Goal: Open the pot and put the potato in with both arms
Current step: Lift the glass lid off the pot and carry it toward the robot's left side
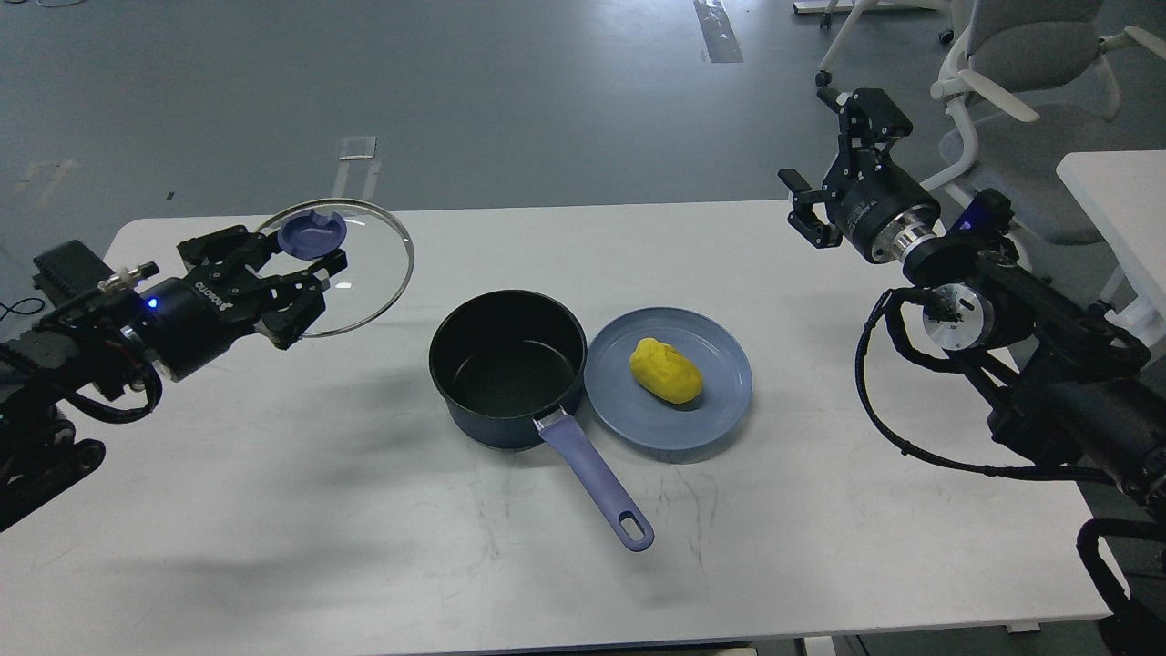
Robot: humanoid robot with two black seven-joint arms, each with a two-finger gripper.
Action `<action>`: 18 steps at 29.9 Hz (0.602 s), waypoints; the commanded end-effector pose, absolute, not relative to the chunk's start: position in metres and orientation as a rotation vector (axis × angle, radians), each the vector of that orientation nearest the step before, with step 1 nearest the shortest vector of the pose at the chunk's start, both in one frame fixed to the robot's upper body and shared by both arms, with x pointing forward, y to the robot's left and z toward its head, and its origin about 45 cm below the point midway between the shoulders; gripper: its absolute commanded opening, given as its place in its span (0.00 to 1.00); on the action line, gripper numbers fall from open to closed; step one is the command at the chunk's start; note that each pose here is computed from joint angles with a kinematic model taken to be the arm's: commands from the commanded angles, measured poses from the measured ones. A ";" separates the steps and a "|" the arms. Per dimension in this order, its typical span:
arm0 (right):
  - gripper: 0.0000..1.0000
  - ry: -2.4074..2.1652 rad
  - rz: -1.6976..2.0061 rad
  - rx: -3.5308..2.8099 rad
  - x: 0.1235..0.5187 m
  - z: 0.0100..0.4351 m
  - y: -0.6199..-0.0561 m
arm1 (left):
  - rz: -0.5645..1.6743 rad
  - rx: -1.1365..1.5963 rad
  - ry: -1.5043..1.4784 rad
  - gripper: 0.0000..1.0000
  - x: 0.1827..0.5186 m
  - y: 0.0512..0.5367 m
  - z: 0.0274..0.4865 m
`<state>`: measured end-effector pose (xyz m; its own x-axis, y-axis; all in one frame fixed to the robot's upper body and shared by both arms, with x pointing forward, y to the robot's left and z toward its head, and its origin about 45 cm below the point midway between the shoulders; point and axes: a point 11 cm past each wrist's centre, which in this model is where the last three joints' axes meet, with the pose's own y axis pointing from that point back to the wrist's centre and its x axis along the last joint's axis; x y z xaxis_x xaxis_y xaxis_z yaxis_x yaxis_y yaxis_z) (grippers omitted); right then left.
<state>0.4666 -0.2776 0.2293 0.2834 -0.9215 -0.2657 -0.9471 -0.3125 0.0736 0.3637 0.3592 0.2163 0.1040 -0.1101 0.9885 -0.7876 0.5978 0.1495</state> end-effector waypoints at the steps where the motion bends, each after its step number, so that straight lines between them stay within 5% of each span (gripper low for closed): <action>1: 1.00 1.777 0.403 -2.436 0.466 0.228 -0.275 | 0.619 0.895 -1.320 0.39 0.350 0.383 0.196; 18: 1.00 1.777 0.400 -2.447 0.466 0.227 -0.273 | 0.692 1.010 -1.119 0.40 0.315 0.420 0.142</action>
